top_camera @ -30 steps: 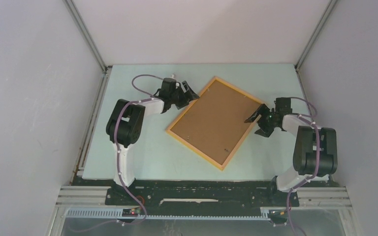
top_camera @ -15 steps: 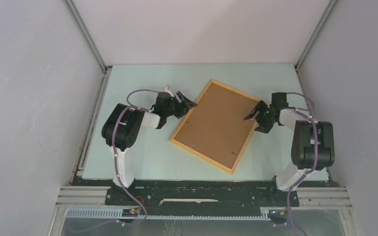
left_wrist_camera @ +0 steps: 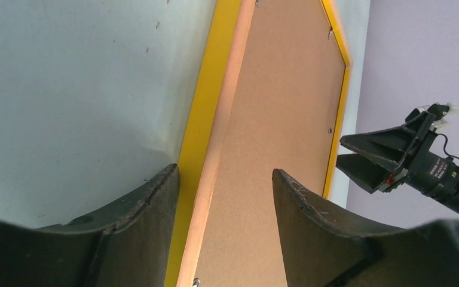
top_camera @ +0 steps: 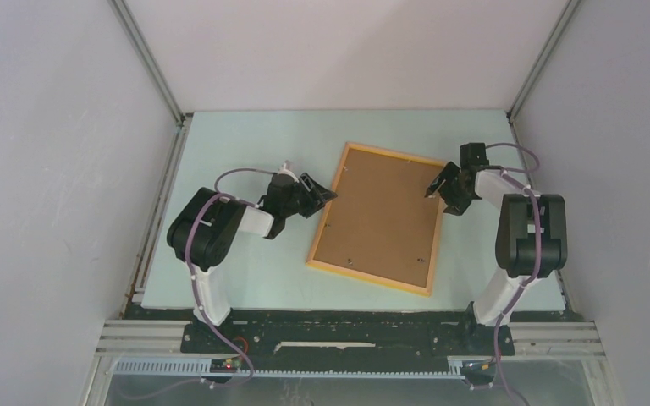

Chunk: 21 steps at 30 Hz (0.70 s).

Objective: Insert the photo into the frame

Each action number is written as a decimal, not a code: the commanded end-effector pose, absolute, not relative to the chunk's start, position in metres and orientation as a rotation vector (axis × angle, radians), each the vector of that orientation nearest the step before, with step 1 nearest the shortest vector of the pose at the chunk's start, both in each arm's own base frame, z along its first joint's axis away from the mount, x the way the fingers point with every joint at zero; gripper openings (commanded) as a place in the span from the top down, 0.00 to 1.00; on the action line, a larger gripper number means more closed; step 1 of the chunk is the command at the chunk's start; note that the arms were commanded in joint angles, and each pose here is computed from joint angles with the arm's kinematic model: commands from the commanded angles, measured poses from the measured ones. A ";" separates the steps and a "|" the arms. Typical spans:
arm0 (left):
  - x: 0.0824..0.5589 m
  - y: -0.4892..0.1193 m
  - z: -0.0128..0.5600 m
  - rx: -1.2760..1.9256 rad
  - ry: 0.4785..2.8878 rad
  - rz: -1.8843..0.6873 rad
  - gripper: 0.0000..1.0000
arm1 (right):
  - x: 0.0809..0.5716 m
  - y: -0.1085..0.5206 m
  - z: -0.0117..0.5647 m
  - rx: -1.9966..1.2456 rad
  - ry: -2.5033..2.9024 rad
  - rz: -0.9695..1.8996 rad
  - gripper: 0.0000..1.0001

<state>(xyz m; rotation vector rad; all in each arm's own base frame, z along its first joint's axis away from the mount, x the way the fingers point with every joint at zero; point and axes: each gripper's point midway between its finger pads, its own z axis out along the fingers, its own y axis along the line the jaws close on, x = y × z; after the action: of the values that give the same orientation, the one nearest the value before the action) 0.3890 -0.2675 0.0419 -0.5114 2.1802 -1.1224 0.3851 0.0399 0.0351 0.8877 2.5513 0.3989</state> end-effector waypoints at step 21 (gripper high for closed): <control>0.382 -0.276 0.049 -0.511 2.162 -1.187 0.41 | 0.416 0.034 0.021 0.875 2.587 0.053 0.32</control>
<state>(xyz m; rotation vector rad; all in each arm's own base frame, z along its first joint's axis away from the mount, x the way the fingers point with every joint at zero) 0.3896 -0.2679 0.0419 -0.5311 2.1713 -1.1359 0.4080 0.0321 0.0207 0.8615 2.6053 0.0763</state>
